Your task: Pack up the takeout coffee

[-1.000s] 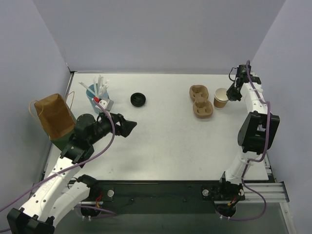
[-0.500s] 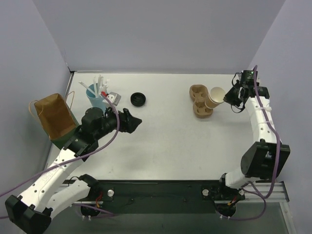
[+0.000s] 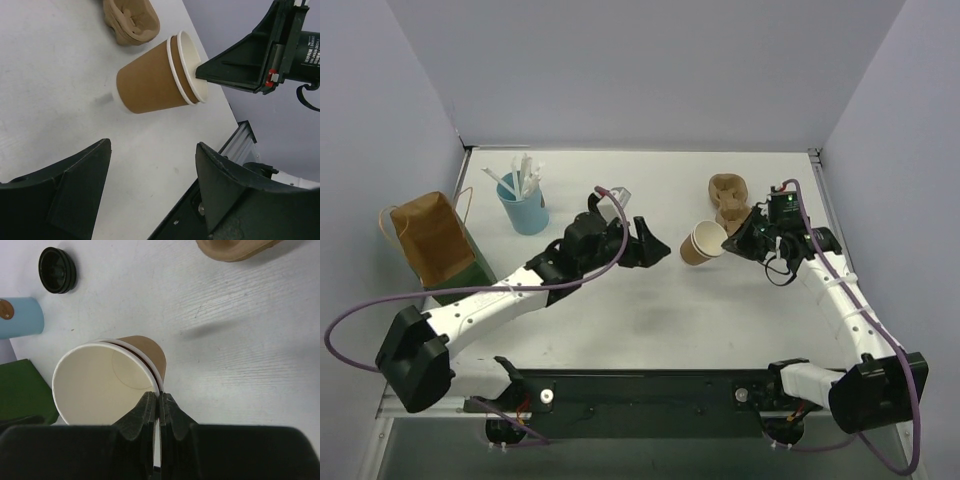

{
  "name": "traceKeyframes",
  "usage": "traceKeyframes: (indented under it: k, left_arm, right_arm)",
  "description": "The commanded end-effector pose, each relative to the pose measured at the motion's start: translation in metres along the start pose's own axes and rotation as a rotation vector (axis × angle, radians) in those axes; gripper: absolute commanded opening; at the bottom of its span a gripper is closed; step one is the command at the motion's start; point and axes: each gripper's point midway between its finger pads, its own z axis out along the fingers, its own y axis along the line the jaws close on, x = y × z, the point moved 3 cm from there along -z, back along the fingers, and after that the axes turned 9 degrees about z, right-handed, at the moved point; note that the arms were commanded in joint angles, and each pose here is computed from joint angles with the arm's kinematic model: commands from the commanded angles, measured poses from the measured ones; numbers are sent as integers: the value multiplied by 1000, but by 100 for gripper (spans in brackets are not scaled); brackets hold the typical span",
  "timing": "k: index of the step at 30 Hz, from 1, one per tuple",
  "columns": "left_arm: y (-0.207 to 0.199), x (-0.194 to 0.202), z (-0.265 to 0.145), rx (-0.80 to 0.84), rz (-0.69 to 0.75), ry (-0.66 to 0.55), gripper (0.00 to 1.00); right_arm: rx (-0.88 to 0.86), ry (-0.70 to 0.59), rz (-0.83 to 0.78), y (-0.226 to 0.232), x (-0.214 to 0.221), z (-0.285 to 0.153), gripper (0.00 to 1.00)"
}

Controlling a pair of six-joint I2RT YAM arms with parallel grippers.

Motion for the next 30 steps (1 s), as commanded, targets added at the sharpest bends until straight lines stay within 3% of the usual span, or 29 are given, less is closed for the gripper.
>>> traceKeyframes:
  k: [1, 8, 30]
  left_arm:
    - [-33, -14, 25, 128, -50, -98, 78]
    - [-34, 3, 62, 106, -55, -53, 76]
    - [-21, 21, 77, 100, -86, -53, 74]
  right_arm:
    - [-88, -3, 13, 12, 8, -9, 0]
    - [-102, 9, 8, 10, 15, -10, 0]
    - [-119, -6, 7, 8, 17, -15, 0]
